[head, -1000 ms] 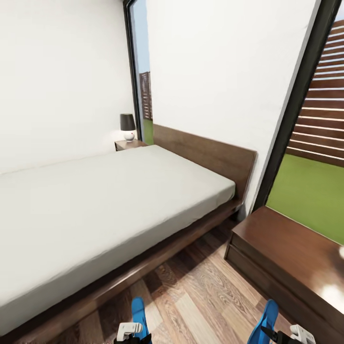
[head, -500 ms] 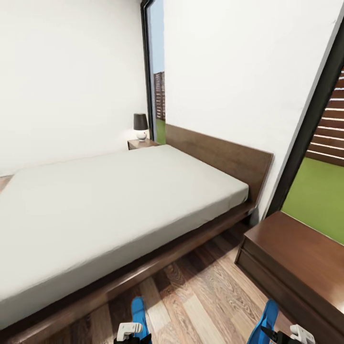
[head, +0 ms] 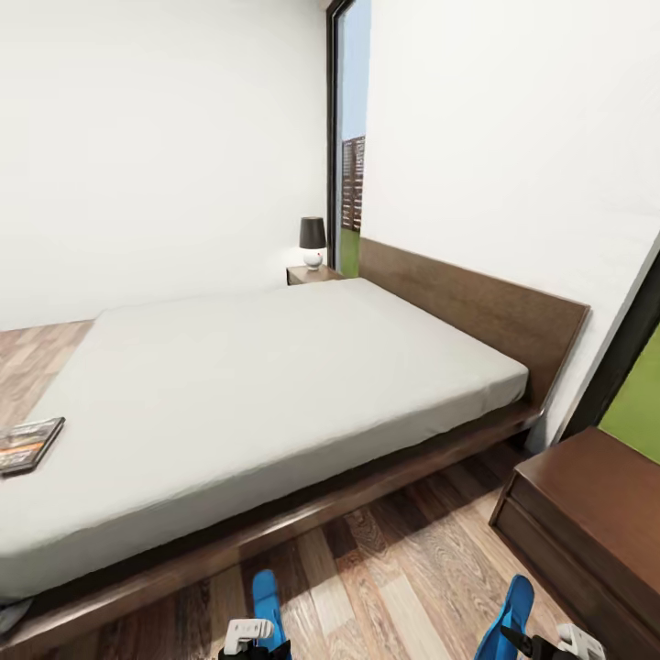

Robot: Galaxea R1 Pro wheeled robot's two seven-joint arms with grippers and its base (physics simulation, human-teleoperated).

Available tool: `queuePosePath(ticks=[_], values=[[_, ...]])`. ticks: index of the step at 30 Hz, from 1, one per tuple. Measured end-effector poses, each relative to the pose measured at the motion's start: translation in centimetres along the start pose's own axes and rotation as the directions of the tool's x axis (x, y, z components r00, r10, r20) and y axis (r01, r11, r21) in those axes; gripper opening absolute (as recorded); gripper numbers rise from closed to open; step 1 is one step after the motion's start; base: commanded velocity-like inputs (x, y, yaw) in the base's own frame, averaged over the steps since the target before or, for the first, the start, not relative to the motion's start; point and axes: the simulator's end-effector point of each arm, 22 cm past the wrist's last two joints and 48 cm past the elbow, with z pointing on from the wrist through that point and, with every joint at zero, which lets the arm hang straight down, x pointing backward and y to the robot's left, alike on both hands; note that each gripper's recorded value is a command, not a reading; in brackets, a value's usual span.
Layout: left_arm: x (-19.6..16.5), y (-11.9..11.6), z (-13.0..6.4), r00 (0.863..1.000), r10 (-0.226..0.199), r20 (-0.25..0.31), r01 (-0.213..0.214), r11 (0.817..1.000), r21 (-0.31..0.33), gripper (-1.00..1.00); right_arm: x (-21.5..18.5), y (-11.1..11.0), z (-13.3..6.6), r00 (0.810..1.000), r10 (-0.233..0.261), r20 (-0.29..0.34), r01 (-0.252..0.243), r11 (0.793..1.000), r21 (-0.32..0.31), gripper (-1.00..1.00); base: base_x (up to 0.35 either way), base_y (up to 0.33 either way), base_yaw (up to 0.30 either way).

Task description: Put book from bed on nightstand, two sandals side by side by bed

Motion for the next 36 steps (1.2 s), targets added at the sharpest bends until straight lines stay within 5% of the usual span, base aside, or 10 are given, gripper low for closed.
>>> queuePosePath(ticks=[36], values=[[0.07,-0.11,0.03,1.000,0.001,-0.002,-0.001,1.000,0.002,-1.00,0.02,0.02,0.01,1.000,0.000,0.000,0.000,1.000,0.000,-1.00,0.000,0.000,0.293]])
